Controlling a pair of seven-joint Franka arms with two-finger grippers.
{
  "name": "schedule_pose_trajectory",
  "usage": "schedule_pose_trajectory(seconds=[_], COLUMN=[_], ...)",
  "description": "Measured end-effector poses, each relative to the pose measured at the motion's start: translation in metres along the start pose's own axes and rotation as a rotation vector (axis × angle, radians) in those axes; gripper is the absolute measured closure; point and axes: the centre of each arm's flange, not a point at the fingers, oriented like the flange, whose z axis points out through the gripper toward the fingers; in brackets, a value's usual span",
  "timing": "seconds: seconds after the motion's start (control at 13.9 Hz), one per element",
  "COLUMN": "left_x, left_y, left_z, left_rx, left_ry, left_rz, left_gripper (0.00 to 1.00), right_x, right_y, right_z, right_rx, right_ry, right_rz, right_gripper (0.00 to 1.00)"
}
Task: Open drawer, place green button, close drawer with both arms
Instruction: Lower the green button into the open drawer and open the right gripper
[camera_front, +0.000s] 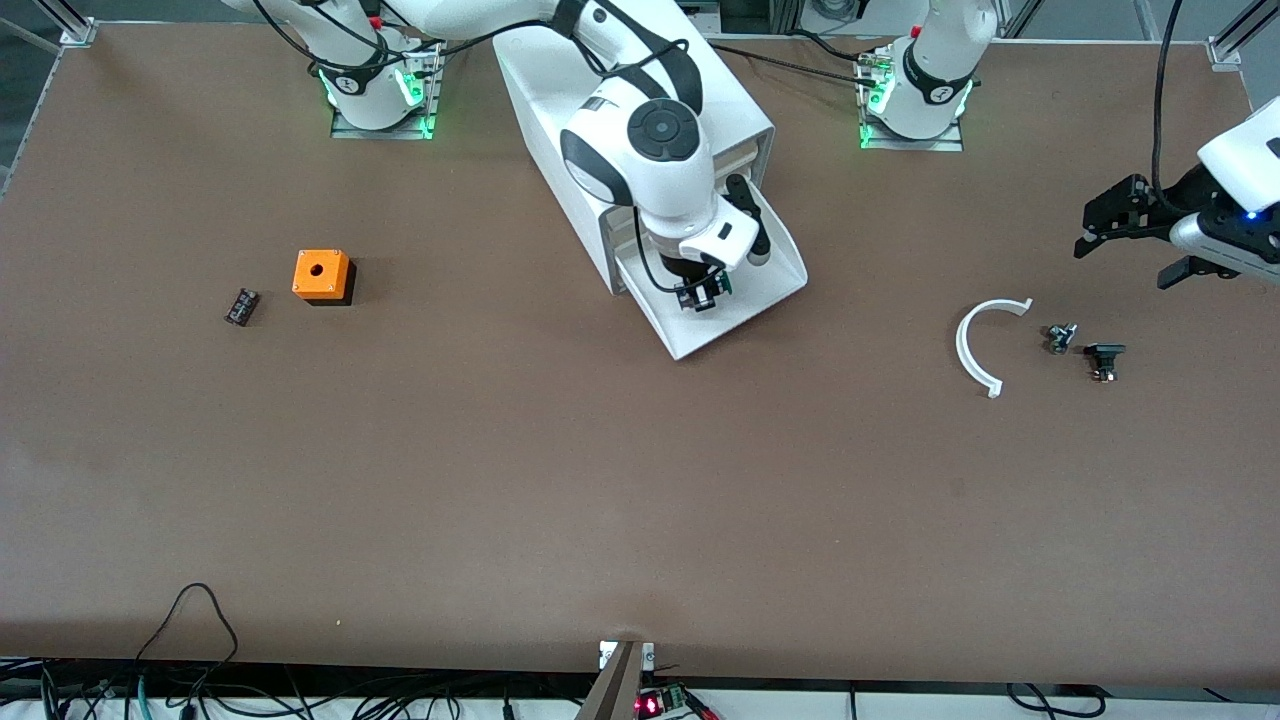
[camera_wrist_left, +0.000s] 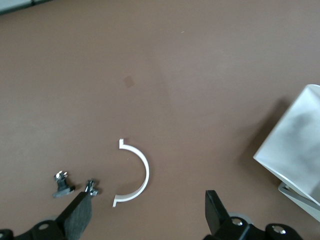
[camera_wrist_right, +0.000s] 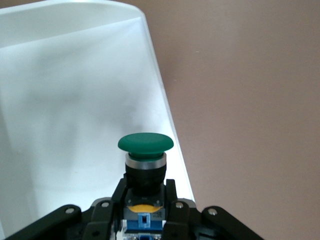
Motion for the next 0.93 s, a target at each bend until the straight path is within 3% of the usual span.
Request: schedule_pose_trajectory(seconds=[0.5,0.79,0.93], left_x=[0.015,0.015,0.014], left_y=[0.049,0.047,0.045], left_z=[0.009,0.009,0.008], left_rx=[0.085,0.086,0.086], left_ry=[-0.035,-0.034,-0.034], left_rz=[-0.04,-0.063,-0.082], left_gripper=[0.0,0.0,0.0], right_x=[0.024,0.041,0.046], right_y=[-0.028,-0.041,-0.041], right_z=[0.048,0.052,0.046], right_rx=[0.04,0.028,0.001], right_ry=[-0.061,-0.077,-0.09], right_rz=[-0.072,-0.021,-0.036], right_gripper=[0.67,0.47,0.28])
